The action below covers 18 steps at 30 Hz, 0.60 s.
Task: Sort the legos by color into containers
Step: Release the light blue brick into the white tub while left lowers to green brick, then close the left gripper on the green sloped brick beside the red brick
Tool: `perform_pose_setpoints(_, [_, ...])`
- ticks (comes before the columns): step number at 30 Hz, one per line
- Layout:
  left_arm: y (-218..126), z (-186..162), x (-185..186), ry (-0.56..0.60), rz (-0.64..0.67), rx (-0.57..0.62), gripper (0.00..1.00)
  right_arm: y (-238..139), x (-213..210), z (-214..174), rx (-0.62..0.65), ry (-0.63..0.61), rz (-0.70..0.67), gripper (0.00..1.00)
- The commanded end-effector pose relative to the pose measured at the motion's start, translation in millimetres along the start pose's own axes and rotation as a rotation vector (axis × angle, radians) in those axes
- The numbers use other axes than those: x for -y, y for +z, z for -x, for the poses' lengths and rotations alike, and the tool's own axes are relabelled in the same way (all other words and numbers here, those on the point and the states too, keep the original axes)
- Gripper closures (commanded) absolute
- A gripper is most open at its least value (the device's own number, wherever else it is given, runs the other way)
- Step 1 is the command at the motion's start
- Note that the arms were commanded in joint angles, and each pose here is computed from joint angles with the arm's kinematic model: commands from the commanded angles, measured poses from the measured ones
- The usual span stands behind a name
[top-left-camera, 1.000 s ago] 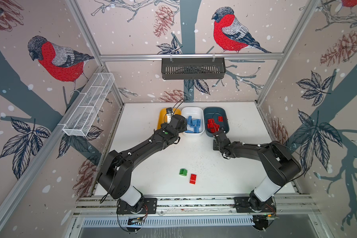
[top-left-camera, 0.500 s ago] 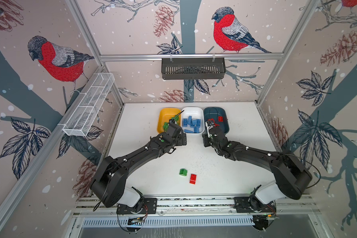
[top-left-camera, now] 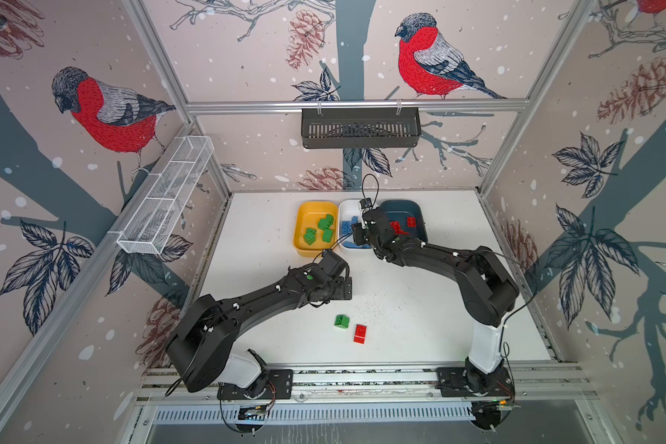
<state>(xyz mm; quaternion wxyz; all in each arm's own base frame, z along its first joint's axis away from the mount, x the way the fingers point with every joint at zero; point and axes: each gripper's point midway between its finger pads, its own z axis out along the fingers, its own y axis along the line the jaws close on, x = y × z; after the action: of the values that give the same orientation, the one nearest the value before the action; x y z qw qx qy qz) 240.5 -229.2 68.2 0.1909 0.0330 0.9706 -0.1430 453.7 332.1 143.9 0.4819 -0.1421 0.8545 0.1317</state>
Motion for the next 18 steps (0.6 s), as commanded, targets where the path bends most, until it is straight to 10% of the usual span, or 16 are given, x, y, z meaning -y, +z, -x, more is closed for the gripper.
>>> perform_pose_setpoints(1, [1.2, -30.1, 2.6, -0.034, -0.037, -0.111, 0.04, 2.4, -0.5, 1.2, -0.027, 0.010, -0.011, 0.33])
perform_pose_setpoints(9, [3.3, -81.6, 10.5, -0.002, -0.158, -0.300, 0.12, -25.9, -0.7, 8.5, -0.012, 0.009, 0.019, 0.02])
perform_pose_setpoints(18, [9.4, -93.2, 15.2, 0.018, -0.186, -0.356, 0.31, -43.6, 10.3, -2.0, -0.015, 0.018, -0.012, 0.01])
